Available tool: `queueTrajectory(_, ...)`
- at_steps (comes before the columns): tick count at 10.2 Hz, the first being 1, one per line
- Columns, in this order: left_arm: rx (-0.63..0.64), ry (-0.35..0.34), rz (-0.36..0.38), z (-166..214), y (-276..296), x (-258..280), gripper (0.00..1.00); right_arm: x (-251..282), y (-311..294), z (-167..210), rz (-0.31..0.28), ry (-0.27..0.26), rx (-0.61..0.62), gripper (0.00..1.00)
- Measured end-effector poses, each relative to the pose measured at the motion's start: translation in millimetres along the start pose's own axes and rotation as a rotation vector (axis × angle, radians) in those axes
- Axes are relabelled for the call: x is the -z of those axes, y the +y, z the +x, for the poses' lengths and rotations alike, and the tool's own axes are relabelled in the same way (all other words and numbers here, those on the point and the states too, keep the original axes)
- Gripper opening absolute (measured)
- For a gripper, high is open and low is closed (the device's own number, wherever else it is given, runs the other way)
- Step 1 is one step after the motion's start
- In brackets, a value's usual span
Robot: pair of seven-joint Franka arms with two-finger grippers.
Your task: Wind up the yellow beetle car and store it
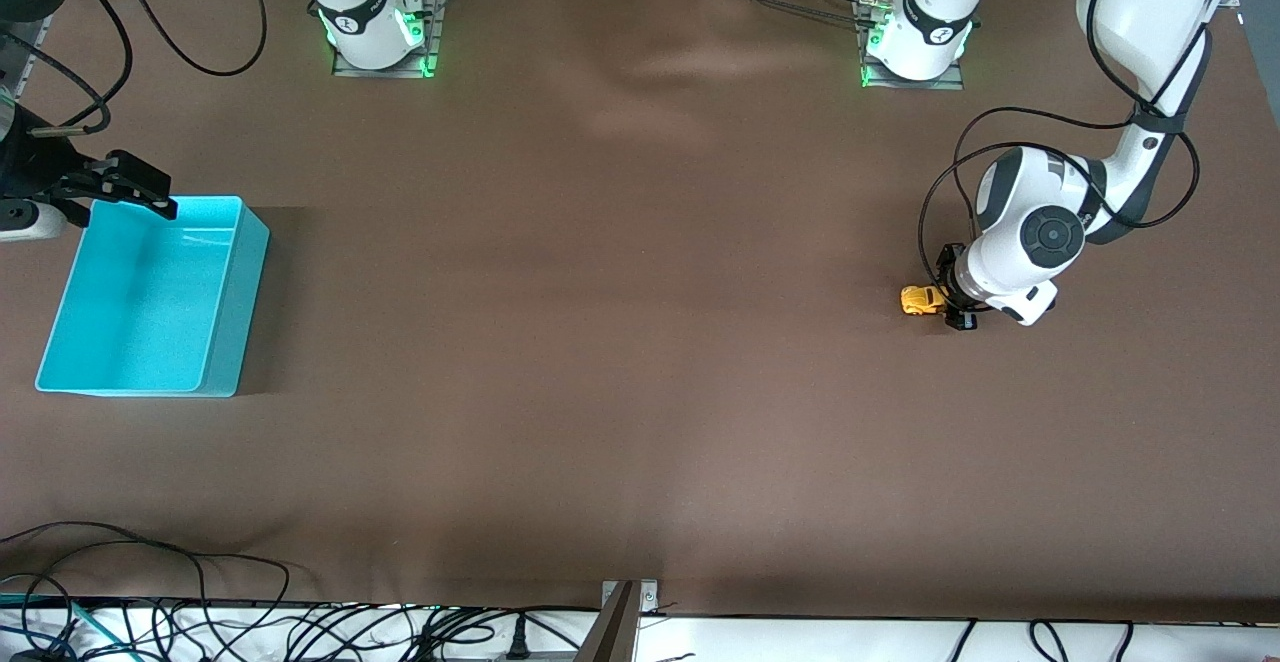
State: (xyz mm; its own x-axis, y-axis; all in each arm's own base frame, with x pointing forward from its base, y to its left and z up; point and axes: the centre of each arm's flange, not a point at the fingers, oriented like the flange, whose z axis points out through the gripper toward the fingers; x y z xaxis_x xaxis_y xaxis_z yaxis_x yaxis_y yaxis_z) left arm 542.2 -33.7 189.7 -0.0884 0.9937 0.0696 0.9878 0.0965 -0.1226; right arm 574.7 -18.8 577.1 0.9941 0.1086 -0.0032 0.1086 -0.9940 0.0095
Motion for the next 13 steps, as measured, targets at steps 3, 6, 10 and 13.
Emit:
queueTrajectory(3, -0.013, 0.032, 0.002, 9.6, 1.7, -1.4, 0.43, 0.0, 0.0, 0.0, 0.000, 0.000, 0.000, 1.00)
queueTrajectory(6, 0.001, 0.103, 0.014, 53.2, 9.7, -6.3, 0.43, 0.0, 0.0, 0.0, 0.000, 0.000, 0.000, 1.00)
queueTrajectory(10, -0.005, 0.139, 0.035, 108.8, 21.8, -10.6, 0.43, 0.0, 0.0, 0.0, 0.000, 0.000, 0.000, 1.00)
queueTrajectory(13, 0.007, 0.155, 0.050, 130.1, 29.2, -12.2, 0.43, 0.0, 0.1, 0.0, 0.000, 0.000, 0.000, 1.00)
